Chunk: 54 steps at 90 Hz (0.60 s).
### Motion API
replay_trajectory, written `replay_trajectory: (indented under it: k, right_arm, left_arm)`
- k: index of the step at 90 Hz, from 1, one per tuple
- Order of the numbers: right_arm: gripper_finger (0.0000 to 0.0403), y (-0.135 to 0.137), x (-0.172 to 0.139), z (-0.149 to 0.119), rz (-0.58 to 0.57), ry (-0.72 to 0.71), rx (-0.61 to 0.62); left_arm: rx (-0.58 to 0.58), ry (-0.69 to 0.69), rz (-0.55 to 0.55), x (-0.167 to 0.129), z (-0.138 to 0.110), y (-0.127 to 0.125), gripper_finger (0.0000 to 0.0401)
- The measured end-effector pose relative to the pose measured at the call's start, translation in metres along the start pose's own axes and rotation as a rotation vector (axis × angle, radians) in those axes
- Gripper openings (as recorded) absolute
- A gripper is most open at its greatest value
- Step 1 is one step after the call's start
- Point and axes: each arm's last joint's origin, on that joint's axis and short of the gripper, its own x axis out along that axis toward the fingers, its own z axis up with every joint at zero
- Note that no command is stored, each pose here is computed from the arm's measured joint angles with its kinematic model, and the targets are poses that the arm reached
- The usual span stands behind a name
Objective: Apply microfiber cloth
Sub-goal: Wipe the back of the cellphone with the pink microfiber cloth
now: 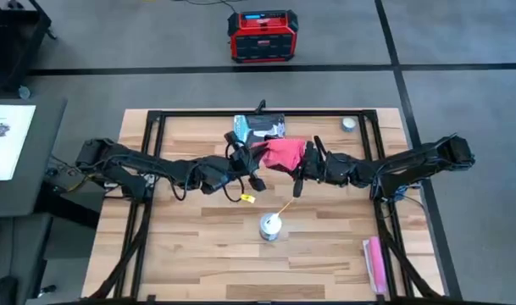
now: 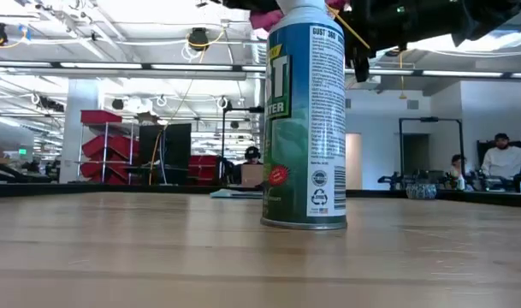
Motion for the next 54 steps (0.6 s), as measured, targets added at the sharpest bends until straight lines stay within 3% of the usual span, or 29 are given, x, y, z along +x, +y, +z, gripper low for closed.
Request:
replay_trajectory:
  k: [38, 54]
  right_arm:
    - [0.0015, 0.0, 0.0, -0.001, -0.009, 0.004, -0.025]
    - [0.0015, -0.001, 0.001, 0.0, -0.01, -0.003, -0.032]
  left_arm:
    - [-0.065, 0.102, -0.07, -0.006, -0.011, -0.014, 0.0]
    - [-0.058, 0.136, -0.089, -0.001, -0.022, -0.033, 0.0]
